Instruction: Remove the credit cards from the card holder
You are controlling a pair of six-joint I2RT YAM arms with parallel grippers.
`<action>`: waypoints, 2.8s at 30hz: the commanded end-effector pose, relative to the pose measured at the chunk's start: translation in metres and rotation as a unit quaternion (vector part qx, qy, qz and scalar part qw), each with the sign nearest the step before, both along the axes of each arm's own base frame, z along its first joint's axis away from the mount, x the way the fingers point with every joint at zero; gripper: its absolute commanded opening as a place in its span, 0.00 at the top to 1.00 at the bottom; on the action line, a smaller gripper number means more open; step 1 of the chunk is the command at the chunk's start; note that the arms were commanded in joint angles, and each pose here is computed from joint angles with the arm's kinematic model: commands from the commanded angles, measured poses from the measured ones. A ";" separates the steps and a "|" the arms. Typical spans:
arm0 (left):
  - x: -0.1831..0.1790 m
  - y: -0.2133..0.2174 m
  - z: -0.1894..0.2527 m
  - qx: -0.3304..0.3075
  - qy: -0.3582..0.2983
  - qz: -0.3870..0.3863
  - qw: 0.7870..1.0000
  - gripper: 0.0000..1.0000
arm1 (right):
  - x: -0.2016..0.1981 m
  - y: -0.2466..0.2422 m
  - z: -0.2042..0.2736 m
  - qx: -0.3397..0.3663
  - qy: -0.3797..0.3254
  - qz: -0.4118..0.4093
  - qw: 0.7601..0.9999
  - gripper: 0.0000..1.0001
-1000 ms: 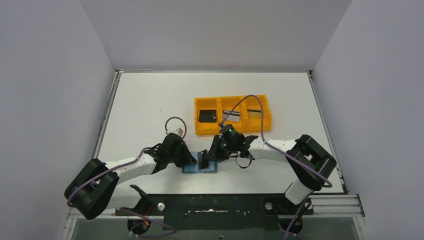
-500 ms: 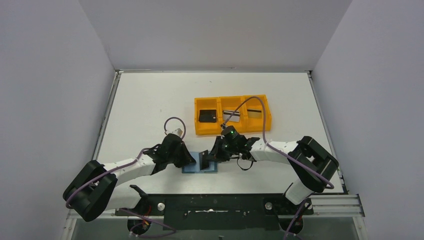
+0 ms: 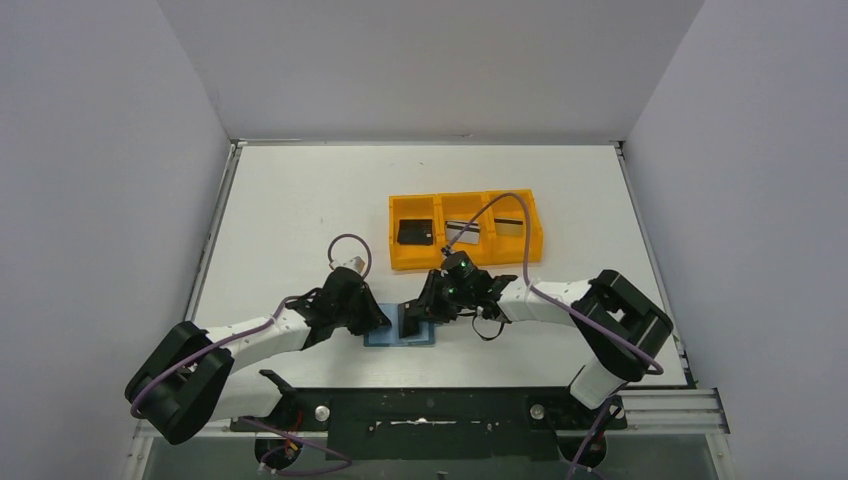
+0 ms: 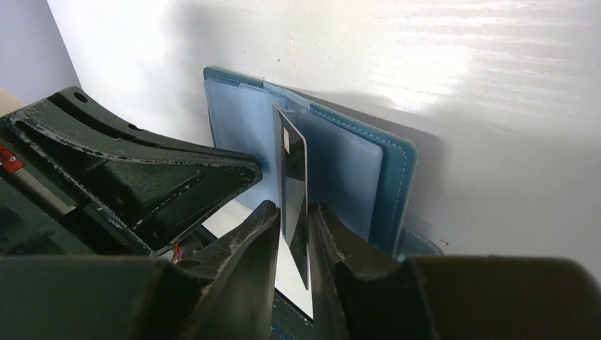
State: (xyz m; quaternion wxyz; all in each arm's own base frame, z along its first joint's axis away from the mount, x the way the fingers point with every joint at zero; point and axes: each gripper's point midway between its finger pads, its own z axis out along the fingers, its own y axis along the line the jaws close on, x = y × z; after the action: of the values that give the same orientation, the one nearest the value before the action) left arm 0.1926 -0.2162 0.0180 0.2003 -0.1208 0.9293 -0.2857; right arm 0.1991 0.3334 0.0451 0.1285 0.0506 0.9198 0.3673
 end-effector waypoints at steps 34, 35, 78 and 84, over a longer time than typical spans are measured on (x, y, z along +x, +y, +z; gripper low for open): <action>0.042 0.050 0.124 0.009 -0.124 0.043 0.991 0.21 | 0.034 -0.030 0.094 0.003 -0.218 -0.025 0.976 1.00; 0.045 0.053 0.134 0.003 -0.133 0.043 0.990 0.18 | 0.035 -0.031 0.096 0.002 -0.227 -0.024 0.974 1.00; 0.043 0.154 0.176 0.097 -0.255 0.180 0.945 0.10 | 0.185 0.008 0.104 -0.405 -0.613 0.423 0.531 1.00; 0.043 0.159 0.177 0.104 -0.254 0.193 0.942 0.10 | 0.204 0.014 0.082 -0.422 -0.607 0.443 0.507 1.00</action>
State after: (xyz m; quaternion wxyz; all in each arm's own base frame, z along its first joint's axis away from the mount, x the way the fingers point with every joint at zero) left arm 0.2313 -0.0616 0.1802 0.4711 -0.1903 0.8447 -0.1681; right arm 0.3768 0.3348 0.1049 0.4503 -0.6590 0.5967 -0.0826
